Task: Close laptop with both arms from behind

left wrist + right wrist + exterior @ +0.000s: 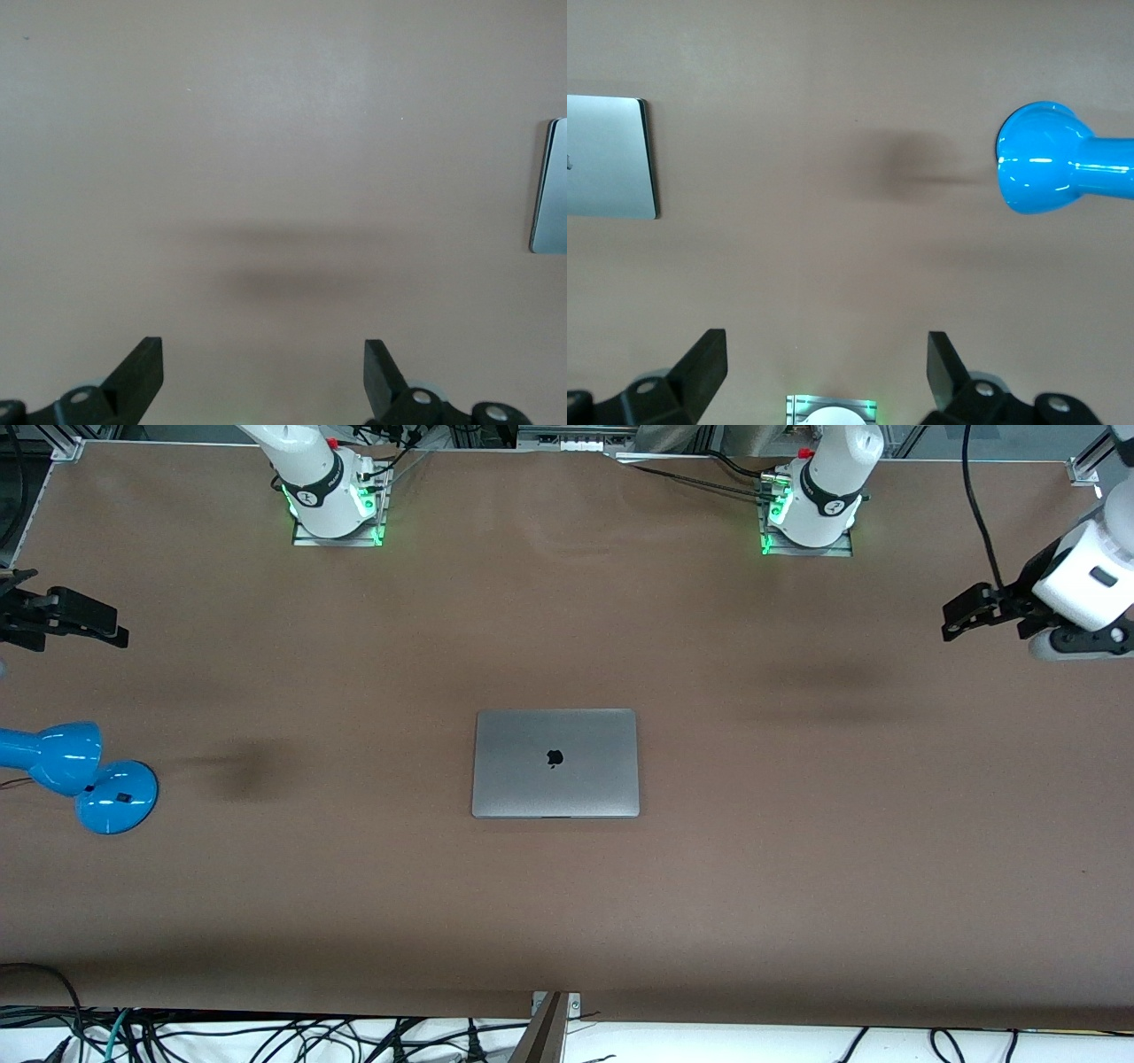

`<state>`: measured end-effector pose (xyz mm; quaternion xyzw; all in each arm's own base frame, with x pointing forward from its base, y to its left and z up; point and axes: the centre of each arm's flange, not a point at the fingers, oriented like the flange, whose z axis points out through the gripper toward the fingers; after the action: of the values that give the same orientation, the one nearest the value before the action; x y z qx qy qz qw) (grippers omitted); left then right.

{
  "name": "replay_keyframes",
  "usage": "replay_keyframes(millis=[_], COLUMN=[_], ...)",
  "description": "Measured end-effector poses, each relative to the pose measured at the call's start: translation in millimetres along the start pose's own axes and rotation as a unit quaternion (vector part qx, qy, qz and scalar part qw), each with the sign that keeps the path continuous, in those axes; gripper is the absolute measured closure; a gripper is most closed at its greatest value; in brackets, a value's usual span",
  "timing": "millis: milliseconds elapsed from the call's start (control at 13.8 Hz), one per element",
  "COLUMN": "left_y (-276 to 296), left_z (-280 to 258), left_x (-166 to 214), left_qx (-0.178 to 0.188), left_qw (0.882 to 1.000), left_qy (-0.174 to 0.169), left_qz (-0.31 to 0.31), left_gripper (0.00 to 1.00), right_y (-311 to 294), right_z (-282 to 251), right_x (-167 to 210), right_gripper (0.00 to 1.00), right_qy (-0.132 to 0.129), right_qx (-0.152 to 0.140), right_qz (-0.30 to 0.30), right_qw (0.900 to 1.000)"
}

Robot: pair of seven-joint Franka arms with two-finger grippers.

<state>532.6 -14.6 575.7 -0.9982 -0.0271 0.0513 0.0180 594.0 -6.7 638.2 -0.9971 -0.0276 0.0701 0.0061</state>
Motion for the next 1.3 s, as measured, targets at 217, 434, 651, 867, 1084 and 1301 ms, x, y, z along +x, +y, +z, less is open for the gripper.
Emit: replay_keyframes(millis=[217, 434, 651, 867, 1084, 1301], left_y=[12, 17, 32, 41, 43, 40], left_z=[0, -15, -27, -40, -52, -50], left_x=[3, 4, 7, 9, 14, 18], left_qx=[-0.009, -0.011, -0.011, -0.013, -0.014, -0.014], left_qw=[1.000, 1.000, 0.999, 0.999, 0.998, 0.998], left_qy=[-0.001, 0.015, 0.029, 0.042, 0.056, 0.054], left_qz=[-0.001, 0.003, 0.012, 0.015, 0.015, 0.011], left_gripper=[0.00, 0.00, 0.00, 0.00, 0.00, 0.00], right_y=[0, 8, 12, 11, 10, 7], right_z=[6, 9, 10, 10, 11, 13], right_x=[1, 1, 1, 1, 1, 2], right_gripper=[0.00, 0.00, 0.00, 0.00, 0.00, 0.00], right_qy=[-0.007, -0.012, -0.014, -0.014, -0.015, -0.017], right_qx=[0.000, -0.014, -0.027, -0.027, -0.027, -0.026], right_qz=[0.000, 0.008, 0.011, 0.009, 0.007, 0.004], right_qw=[1.000, 1.000, 0.999, 0.999, 1.000, 1.000])
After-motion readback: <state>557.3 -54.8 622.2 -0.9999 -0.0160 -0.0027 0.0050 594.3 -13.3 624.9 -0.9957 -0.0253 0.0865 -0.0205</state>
